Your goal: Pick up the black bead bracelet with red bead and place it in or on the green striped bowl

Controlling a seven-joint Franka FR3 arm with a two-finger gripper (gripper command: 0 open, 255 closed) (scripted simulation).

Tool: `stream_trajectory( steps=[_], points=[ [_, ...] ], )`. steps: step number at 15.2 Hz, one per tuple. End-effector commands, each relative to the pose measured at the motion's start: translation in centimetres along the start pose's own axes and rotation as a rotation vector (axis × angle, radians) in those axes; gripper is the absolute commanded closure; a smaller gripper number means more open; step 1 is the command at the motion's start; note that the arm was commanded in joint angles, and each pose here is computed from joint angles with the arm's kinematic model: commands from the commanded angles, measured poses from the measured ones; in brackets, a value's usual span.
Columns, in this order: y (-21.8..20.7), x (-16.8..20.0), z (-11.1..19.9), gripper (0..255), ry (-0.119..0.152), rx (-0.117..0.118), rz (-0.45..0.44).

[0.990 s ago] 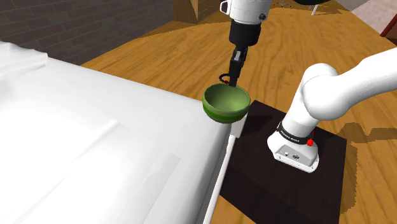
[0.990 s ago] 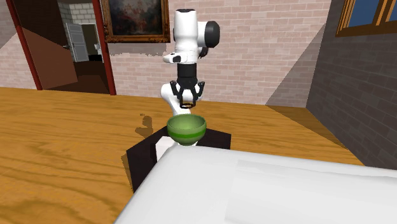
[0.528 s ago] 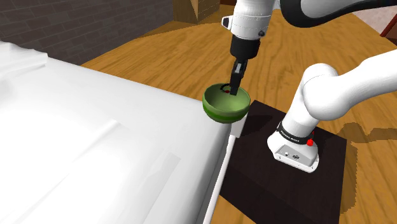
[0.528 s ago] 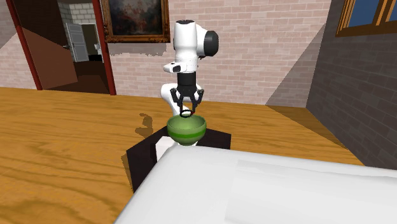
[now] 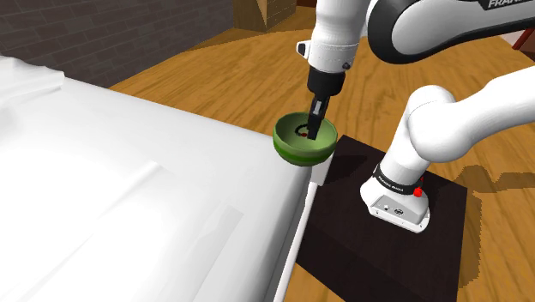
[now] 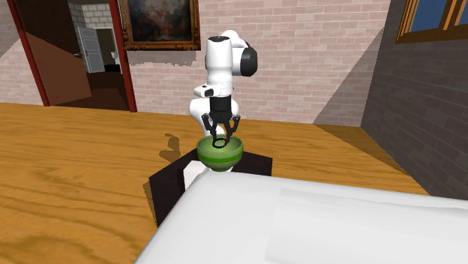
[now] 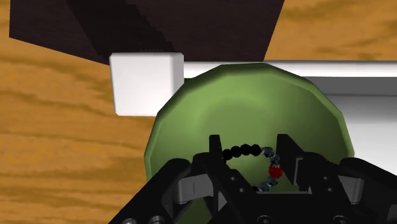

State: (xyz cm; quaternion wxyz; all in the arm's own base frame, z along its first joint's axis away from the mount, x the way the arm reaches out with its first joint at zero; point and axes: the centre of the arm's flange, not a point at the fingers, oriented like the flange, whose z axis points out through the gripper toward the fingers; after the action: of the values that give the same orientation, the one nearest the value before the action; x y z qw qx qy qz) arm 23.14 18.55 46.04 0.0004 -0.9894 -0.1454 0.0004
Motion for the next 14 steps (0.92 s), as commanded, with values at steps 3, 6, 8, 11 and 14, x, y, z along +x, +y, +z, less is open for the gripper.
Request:
stream_trajectory(
  steps=[3, 6, 8, 11, 14],
  points=[
    [0.0, 0.0, 0.1, 255, 0.000, 0.000, 0.000],
    [0.0, 0.0, 0.1, 255, 0.000, 0.000, 0.000],
    [0.0, 0.0, 0.1, 0, 0.000, 0.000, 0.000],
    [0.0, 0.0, 0.1, 0, 0.000, 0.000, 0.000],
    [0.0, -0.1, -2.5, 0, 0.000, 0.000, 0.000]
  ],
)
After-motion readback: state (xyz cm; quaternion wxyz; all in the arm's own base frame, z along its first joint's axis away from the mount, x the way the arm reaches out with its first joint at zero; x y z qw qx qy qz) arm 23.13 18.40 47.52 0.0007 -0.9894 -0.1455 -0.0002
